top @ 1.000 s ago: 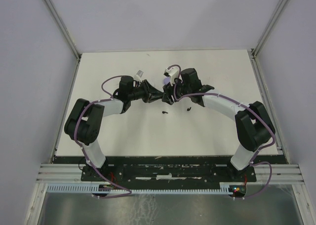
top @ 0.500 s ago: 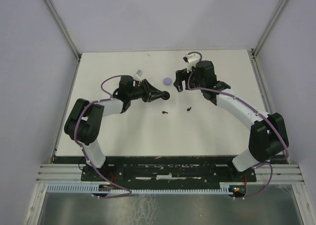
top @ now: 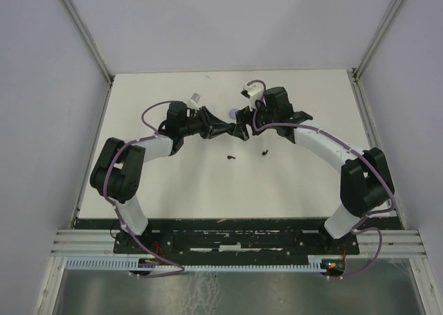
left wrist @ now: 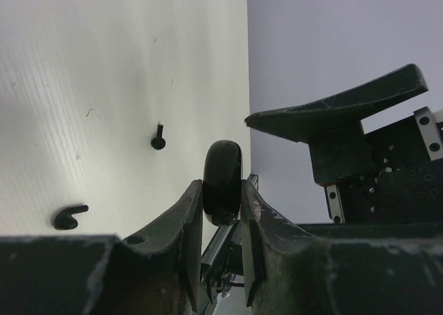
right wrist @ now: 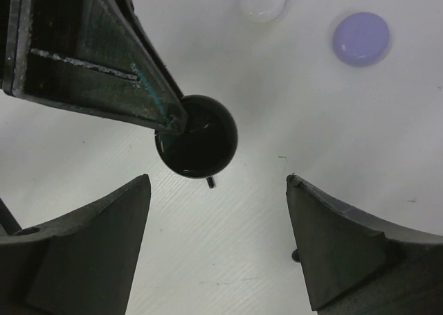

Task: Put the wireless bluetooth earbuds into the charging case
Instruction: Adjust the charging case.

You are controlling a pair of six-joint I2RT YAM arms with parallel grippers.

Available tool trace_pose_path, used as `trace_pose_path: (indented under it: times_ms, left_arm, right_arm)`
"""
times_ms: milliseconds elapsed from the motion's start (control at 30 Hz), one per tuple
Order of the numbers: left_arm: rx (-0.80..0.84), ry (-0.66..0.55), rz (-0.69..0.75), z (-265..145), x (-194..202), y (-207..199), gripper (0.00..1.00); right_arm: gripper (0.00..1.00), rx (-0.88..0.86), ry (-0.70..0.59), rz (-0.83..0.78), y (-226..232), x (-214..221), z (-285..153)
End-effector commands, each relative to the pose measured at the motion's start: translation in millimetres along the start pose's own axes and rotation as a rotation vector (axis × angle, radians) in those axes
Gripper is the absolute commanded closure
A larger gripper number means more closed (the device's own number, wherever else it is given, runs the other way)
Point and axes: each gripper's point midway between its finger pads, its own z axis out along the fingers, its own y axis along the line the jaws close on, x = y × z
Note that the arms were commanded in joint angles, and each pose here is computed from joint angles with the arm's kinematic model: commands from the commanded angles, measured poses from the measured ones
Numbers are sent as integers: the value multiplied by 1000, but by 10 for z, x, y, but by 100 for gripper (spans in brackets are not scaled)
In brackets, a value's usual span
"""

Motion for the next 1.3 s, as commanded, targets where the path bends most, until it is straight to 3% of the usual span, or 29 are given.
trace_pose_path:
  times_ms: [0, 333, 533, 733, 833, 1033, 1267]
  left_arm:
    - [51, -5, 46, 27, -84, -213, 97]
    - [74, 27, 60, 33, 0, -310, 97]
    - [82, 33, 66, 24, 32, -354, 97]
    - [86, 36, 69, 16, 52, -374, 97]
    - [84, 38, 68, 14, 63, -368, 96]
    - [80, 30, 69, 11, 44, -378, 73]
    - [75, 22, 79, 10, 16, -405, 61]
  right_arm:
    - [13, -101, -8, -75, 258, -131, 25]
    - [18, -73, 12, -85, 254, -111, 192]
    - [31, -61, 14, -84, 225, -105, 247]
    - [53, -37, 7, -86, 181, -117, 242]
    - [59, -31, 2, -89, 177, -123, 233]
    - [60, -26, 0, -89, 175, -122, 213]
    - [61, -24, 1, -91, 171, -112, 198]
